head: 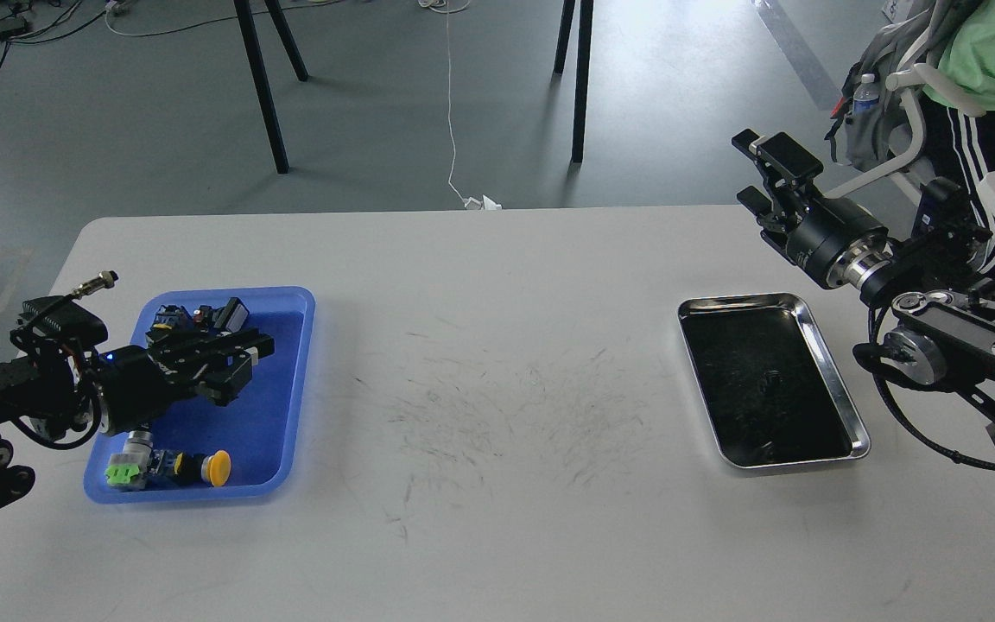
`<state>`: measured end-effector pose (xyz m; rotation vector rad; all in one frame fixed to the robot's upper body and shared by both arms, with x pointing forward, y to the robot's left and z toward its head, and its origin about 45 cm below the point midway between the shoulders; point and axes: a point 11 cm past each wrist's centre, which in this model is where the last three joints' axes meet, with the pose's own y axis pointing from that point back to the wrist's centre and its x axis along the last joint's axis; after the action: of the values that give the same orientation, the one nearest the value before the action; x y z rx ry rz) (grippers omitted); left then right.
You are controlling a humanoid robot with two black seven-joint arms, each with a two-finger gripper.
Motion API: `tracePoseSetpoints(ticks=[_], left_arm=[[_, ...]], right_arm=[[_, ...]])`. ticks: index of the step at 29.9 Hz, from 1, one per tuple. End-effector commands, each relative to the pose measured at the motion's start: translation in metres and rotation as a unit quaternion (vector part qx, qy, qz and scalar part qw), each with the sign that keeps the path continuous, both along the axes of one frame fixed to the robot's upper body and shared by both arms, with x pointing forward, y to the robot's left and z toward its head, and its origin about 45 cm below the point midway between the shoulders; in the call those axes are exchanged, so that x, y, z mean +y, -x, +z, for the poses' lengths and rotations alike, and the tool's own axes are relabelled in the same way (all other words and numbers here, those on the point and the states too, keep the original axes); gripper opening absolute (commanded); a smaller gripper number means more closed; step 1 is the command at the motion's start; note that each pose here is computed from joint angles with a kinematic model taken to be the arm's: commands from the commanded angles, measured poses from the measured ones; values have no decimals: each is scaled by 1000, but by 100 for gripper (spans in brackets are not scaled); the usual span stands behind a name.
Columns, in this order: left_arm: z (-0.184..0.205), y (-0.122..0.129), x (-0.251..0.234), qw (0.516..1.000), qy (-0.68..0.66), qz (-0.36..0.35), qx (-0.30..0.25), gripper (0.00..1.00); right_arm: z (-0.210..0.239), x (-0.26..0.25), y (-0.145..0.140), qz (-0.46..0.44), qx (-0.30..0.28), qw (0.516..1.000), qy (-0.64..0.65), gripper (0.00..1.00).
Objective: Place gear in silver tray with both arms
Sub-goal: 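Lift the small black part and carry it toward the table centre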
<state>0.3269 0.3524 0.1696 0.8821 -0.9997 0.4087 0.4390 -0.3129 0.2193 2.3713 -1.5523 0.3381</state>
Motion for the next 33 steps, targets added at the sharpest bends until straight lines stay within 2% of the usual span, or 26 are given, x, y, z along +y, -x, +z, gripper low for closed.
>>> tracePoseSetpoints(ticks=[1, 10, 18, 26, 31, 33], left_arm=[[20, -17, -29, 999, 17, -33, -25, 17], [50, -50, -116, 989, 31, -131, -55, 17], [22, -43, -223, 967, 11, -252, -30, 18], [-12, -36, -305, 955, 1, -295, -23, 18], [-25, -23, -329, 949, -4, -315, -14, 18], [-30, -26, -326, 951, -11, -308, -14, 18]], right_arm=[[1, 0, 0, 0, -1, 1000, 0, 94], [7, 1, -4, -1, -8, 1000, -1, 94], [21, -3, -11, -24, -31, 999, -17, 94], [30, -7, -15, -45, -48, 998, -27, 94], [28, -12, -15, -50, -47, 997, -24, 94], [26, -15, -15, -54, -45, 997, -22, 94]])
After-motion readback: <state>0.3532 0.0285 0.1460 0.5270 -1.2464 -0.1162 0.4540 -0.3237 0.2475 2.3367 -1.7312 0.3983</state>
